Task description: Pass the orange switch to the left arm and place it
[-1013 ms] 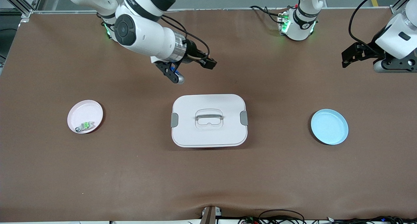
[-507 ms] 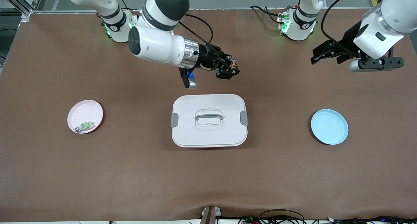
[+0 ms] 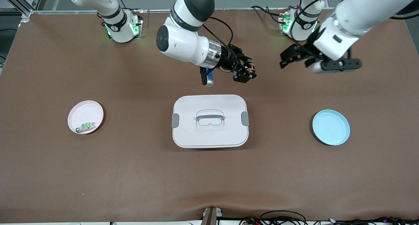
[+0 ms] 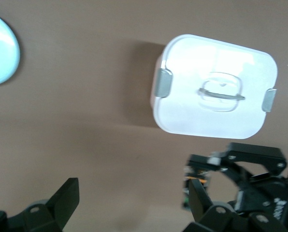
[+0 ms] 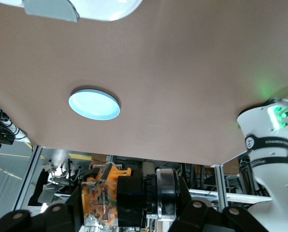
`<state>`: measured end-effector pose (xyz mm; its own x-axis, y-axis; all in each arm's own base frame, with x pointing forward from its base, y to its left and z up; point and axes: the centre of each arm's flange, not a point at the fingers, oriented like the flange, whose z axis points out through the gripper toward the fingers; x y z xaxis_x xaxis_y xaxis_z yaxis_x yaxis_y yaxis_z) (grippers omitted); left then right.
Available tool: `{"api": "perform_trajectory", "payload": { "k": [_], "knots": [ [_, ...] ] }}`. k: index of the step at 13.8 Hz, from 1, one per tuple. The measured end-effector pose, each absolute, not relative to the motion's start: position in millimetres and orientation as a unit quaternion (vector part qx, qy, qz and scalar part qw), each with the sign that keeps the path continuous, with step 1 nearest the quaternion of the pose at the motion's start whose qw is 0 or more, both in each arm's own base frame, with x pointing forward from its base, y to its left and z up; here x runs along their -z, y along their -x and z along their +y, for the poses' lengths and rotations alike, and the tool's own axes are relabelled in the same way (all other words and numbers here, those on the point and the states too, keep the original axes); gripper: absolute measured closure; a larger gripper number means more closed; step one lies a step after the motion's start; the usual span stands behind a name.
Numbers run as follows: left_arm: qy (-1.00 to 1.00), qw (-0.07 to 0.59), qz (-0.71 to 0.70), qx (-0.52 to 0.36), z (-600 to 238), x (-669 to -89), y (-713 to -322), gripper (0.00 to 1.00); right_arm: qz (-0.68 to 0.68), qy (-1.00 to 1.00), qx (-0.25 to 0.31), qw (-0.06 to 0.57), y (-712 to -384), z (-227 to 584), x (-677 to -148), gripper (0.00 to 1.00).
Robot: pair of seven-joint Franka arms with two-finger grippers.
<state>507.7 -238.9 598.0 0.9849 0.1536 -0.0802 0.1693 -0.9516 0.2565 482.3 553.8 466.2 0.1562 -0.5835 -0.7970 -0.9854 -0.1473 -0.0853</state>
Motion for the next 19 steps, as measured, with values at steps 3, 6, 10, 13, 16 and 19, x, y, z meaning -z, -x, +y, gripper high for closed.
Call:
{"api": "perform_trajectory", "payload": {
  "k": [3,6,10,13,16,19],
  "knots": [
    [-0.978,0.177,0.102,0.047,-255,-560,-505,0.00,0.571,0.686,-0.314,0.324,-482,562,-465,0.27],
    [-0.972,0.193,0.113,0.068,-257,-543,-498,0.00,0.572,0.686,-0.313,0.324,-483,562,-465,0.27],
    [-0.967,0.214,0.114,0.083,-264,-532,-481,0.00,0.572,0.686,-0.312,0.324,-484,561,-465,0.27],
    [-0.965,0.225,0.111,0.078,-270,-521,-471,0.00,0.572,0.686,-0.312,0.325,-484,561,-465,0.27],
    [-0.962,0.243,0.106,0.070,-271,-513,-468,0.00,0.572,0.686,-0.312,0.325,-484,561,-466,0.27],
    [-0.959,0.255,0.104,0.061,-273,-500,-467,0.08,0.572,0.686,-0.312,0.326,-484,561,-466,0.27]
  ]
}}
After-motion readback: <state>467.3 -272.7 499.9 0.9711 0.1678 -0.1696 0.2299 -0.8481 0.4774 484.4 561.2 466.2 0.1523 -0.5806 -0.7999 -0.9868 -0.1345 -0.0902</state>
